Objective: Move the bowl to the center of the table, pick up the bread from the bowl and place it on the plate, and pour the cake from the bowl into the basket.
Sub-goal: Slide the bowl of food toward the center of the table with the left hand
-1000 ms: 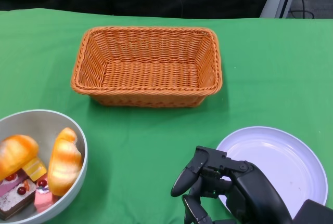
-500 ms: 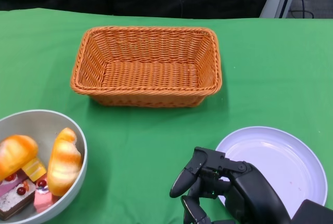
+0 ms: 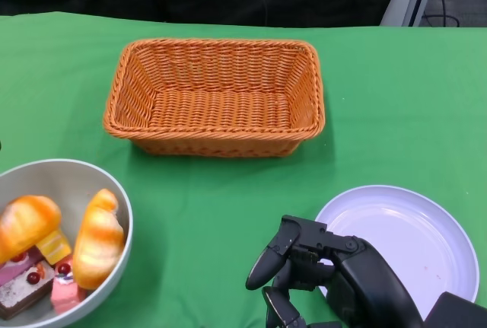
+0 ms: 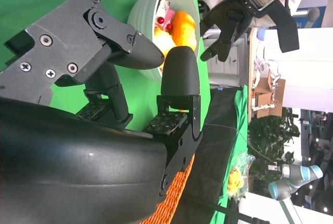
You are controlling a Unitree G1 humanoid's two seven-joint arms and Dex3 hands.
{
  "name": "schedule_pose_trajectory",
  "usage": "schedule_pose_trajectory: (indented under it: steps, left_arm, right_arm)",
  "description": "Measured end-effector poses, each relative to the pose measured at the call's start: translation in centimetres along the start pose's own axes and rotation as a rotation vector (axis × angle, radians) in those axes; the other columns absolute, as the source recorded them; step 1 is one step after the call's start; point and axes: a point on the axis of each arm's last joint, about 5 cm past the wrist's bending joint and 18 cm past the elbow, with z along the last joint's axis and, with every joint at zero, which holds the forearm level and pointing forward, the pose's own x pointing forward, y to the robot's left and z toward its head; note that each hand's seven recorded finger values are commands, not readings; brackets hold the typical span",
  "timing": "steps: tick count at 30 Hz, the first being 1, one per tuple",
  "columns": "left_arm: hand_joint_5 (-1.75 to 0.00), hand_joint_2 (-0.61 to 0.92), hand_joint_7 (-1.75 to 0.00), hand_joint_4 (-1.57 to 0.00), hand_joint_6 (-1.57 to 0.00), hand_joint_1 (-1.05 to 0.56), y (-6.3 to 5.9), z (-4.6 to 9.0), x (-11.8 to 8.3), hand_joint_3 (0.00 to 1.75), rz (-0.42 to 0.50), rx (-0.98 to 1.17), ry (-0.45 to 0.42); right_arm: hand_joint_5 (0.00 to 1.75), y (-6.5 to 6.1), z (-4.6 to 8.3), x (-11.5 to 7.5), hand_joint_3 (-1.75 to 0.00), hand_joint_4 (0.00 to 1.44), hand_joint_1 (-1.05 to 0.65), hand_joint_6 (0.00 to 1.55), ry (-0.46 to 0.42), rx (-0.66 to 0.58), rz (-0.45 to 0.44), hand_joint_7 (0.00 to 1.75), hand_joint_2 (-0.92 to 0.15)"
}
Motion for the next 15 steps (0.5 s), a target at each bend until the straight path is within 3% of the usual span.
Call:
schedule_pose_trajectory:
  steps: [15]
  left_arm:
    - [0.0,0.92,0.0,0.0,0.0,-0.72,-0.53,-0.43,-0.52,0.63,-0.114,0.009,-0.032]
  right_arm:
    - [1.56,0.17,0.01,0.1,-1.13,0.8,-0.08,0.67,-0.002,0.003,0.007,1.32,-0.48]
